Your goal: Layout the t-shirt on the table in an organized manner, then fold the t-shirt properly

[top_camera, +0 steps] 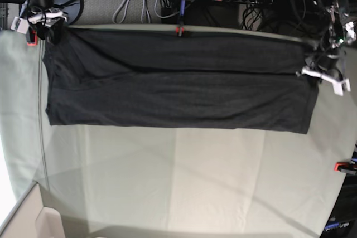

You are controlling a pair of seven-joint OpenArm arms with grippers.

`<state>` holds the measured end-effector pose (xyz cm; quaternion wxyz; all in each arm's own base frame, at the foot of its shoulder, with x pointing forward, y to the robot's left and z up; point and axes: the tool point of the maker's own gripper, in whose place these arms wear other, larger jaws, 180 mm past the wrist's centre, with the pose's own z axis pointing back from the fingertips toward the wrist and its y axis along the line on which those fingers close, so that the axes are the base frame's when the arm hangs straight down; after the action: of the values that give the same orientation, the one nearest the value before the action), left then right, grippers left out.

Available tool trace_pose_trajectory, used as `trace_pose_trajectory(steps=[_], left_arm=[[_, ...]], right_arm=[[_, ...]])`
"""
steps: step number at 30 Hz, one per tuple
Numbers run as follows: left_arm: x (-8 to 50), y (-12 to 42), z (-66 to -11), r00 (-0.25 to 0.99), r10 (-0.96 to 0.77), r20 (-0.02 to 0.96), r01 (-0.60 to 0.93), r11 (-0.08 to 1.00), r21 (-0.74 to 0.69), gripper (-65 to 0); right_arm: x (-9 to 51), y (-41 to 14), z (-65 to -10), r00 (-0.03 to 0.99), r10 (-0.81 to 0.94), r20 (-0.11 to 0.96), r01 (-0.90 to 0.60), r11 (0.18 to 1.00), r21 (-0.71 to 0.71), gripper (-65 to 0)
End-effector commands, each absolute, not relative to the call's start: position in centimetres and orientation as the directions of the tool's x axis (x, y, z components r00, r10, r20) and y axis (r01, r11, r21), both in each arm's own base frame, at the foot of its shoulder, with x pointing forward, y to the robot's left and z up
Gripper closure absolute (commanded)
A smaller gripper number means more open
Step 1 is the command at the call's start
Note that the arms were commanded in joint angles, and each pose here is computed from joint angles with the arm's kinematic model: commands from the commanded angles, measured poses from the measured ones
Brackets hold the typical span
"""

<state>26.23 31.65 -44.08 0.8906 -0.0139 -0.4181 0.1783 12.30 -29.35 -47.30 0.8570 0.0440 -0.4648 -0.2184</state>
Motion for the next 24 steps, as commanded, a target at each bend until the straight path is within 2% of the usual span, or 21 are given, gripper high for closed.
trace_pose_trajectory(steps=[1,8,19,24], left_arm=[[27.2,31.4,-42.1,0.535,0.309,0.786,-0.276,0.944,-0.183,0.0],[27.2,26.3,-38.6,0.463,0.303,0.833,-0.196,0.952,-0.237,0.0],[26.0,11.4,-40.7,0.605,0.189,0.773,0.141,0.931,-0.337,0.0],[26.4,5.1,-40.5,0.591,0.005,0.807,0.34,0.905,-0.255,0.0]], right_arm=[[11.9,-29.7,-47.1,0.486,-0.402,0.776,0.327,0.907,0.265,-32.1],[11.6,-29.9,-47.1,0.486,-0.403,0.775,0.331,0.906,0.263,-32.1],[11.7,-30.5,-46.8,0.489,-0.388,0.781,0.326,0.912,0.248,-32.1],[11.8,-31.0,-46.6,0.49,-0.377,0.786,0.323,0.916,0.239,-32.1]])
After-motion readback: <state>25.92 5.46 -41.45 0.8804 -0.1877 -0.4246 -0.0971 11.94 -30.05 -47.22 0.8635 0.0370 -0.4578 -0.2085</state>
